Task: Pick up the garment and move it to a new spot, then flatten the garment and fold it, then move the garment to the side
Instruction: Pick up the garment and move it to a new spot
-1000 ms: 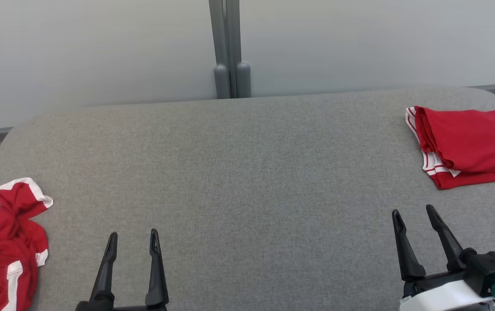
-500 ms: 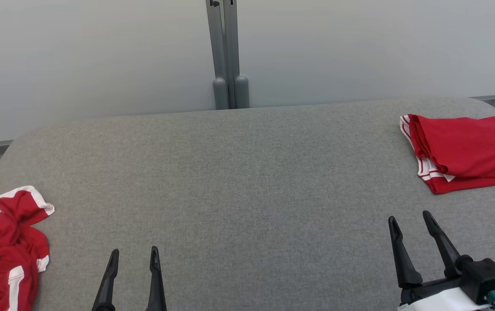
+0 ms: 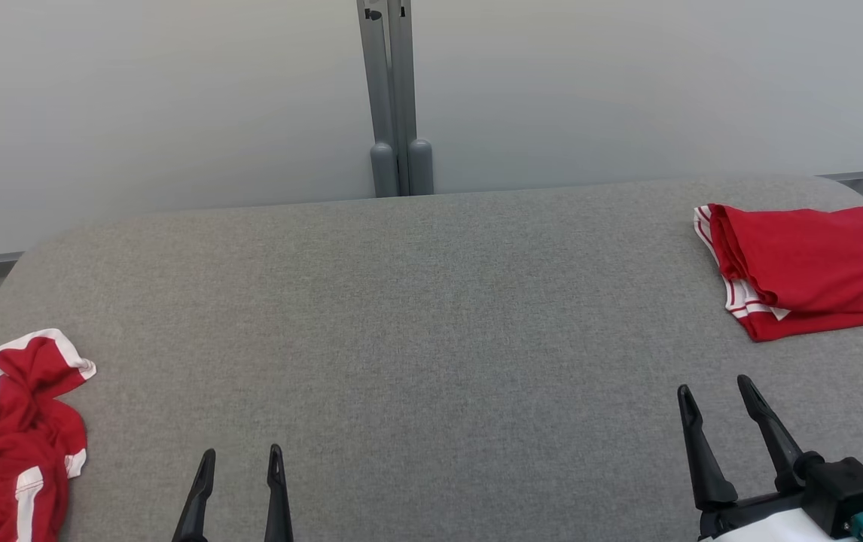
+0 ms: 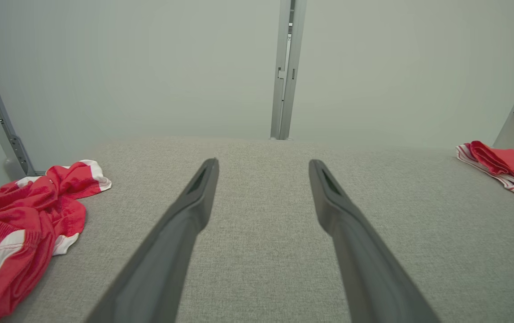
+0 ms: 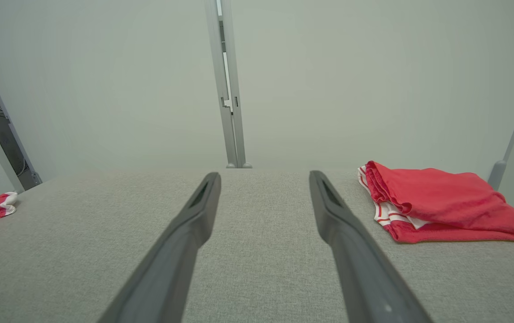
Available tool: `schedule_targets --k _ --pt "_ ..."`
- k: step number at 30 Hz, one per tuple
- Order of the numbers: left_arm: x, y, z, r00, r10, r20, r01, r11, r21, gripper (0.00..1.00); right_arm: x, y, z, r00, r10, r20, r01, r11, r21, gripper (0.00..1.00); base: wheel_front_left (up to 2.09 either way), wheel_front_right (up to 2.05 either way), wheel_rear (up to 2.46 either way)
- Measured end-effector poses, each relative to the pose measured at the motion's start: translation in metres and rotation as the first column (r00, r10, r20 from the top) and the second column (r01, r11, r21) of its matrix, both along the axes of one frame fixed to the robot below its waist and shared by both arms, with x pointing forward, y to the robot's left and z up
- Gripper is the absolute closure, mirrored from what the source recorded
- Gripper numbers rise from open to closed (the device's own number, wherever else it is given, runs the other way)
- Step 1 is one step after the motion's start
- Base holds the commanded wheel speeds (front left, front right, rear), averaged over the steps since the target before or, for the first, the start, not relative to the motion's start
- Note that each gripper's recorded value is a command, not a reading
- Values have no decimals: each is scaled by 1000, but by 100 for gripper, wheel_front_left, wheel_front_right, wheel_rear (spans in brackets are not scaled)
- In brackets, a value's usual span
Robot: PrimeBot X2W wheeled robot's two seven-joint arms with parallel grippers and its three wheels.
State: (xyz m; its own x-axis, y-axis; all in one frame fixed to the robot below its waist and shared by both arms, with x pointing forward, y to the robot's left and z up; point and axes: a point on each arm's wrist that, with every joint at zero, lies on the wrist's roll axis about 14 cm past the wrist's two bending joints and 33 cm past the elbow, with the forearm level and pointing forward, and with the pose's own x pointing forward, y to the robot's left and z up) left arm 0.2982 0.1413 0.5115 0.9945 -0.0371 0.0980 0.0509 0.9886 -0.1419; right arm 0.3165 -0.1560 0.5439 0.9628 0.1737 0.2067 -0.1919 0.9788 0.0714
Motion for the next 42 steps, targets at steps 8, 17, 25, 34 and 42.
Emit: schedule_targets --k 8,17,25,34,42 --pt "-1 6 -3 1000 27 -7 -27 1000 8 0 3 10 -3 999 35 -12 -35 999 -3 0 0 0 0" --pt "-15 43 0 985 175 0 -175 985 -1 0 12 46 -8 989 146 -31 -146 989 7 0 0 0 0" --pt "-40 77 -1 952 307 2 -307 952 -15 0 20 90 -9 960 279 -41 -278 960 17 0 0 0 0" --pt "-78 117 3 880 474 15 -473 881 -22 0 22 149 -9 891 451 -48 -451 892 17 0 0 0 0" --pt "-98 140 4 814 580 7 -580 814 -18 0 28 186 -11 827 559 -51 -559 829 16 0 0 0 0"
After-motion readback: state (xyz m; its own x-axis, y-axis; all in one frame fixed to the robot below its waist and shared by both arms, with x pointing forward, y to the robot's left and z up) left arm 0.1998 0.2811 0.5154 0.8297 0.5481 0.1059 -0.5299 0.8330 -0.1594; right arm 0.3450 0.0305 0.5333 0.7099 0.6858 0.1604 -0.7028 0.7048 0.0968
